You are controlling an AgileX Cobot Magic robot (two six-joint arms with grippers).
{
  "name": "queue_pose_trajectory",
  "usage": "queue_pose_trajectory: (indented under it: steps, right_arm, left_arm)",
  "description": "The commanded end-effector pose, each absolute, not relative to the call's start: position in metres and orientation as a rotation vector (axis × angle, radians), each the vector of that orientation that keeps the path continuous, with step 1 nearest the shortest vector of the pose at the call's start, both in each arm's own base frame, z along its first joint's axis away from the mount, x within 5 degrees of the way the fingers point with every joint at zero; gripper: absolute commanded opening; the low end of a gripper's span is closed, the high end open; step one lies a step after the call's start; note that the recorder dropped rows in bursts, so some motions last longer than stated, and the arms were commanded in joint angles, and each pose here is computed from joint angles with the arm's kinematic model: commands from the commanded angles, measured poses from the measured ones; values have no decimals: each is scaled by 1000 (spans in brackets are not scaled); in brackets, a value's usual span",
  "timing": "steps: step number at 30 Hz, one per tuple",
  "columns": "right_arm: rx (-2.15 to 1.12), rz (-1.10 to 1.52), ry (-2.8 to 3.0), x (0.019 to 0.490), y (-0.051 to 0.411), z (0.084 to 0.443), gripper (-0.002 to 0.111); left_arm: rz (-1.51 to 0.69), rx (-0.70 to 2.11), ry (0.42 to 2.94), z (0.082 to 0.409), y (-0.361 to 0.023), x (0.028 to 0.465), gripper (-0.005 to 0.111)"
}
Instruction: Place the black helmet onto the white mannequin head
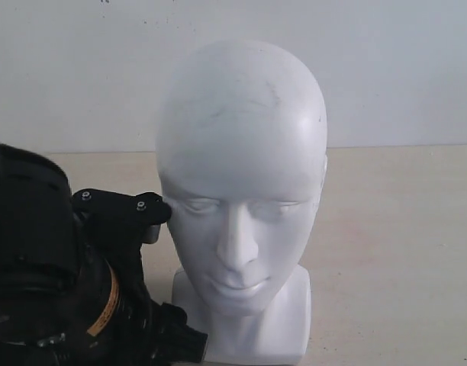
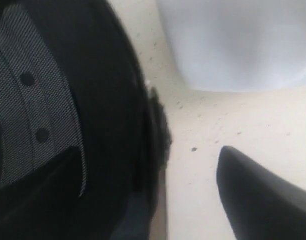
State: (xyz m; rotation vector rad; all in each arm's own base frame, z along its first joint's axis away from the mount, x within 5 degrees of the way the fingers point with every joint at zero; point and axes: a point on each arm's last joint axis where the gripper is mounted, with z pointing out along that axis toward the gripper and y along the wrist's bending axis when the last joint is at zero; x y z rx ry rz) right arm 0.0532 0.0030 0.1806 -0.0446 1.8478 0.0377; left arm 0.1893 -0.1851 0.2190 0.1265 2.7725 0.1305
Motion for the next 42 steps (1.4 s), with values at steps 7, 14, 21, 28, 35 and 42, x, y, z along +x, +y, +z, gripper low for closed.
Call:
queue_pose_trajectory:
  steps: [7,14,21,28,35,42]
  right_arm:
    - [-49,28,1840,53,3,181,0]
    - [-49,28,1840,53,3,181,0]
    - [-49,28,1840,53,3,181,0]
    - [-49,28,1840,53,3,181,0]
    - [-49,28,1840,53,3,181,0]
    - [-49,28,1840,53,3,181,0]
  left_arm:
    - [-55,33,2747,187,-177,191,71]
    - [-26,-10,2721,187,-166,202,71]
    - [-4,-28,2717,187,-161,206,71]
    - [-2,-51,2712,187,-157,210,67]
    - [-63,-17,2676,189,-161,213,42]
    - [9,-26,2697,188,-156,211,4]
